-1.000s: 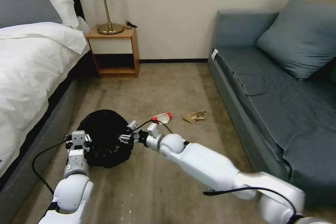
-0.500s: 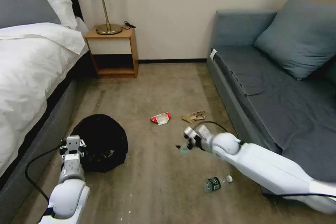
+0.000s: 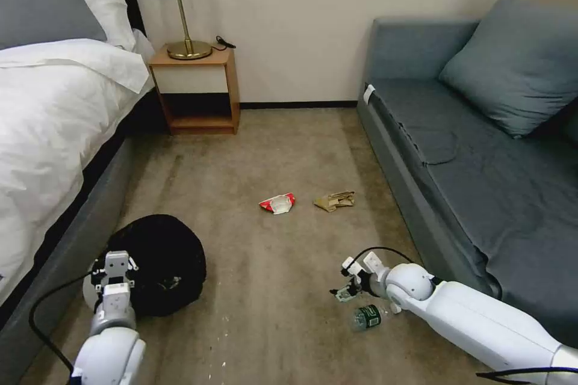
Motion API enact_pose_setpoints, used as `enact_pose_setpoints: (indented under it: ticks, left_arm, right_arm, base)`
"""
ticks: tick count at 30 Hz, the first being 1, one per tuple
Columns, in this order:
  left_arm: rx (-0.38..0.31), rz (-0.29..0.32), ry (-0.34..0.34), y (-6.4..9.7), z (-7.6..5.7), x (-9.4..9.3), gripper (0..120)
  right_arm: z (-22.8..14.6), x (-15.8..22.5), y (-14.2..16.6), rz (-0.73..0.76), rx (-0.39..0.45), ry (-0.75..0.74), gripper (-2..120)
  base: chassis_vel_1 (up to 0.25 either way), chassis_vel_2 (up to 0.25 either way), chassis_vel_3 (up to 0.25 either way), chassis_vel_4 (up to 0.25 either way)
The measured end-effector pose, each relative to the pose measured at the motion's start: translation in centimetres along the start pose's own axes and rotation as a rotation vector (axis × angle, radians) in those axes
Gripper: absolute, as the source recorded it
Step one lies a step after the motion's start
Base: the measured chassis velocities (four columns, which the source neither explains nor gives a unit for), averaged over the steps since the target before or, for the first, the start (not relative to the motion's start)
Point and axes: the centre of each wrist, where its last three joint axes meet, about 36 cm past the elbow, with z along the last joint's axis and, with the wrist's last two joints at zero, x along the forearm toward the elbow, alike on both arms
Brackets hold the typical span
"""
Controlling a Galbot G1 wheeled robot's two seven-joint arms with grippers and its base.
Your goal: Pick up the trash bin, then pick up the garbage on the floor and place it into the trash bin.
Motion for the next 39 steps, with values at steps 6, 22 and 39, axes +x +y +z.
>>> enact_pose_setpoints:
  ticks: [6,22,39]
  left_arm:
    - [-0.015,-0.004,0.007,0.8,-0.2,-1.9,4]
    - [0.004,-0.034,-0.01,1.8,-2.7,-6.5,4]
    - [0.02,-0.046,-0.021,2.3,-3.7,-8.8,4]
  right_arm:
    - [1.2,0.8,0.2,-0.003,-0.024,0.026,100]
    - [4.6,0.2,2.8,-0.042,-0.041,0.031,100]
    - [5.2,0.2,3.5,-0.05,0.023,0.093,100]
  base:
    - [0.0,0.0,0.0,0.0]
    - [0.0,0.0,0.0,0.0]
    - [0.0,0.0,0.0,0.0]
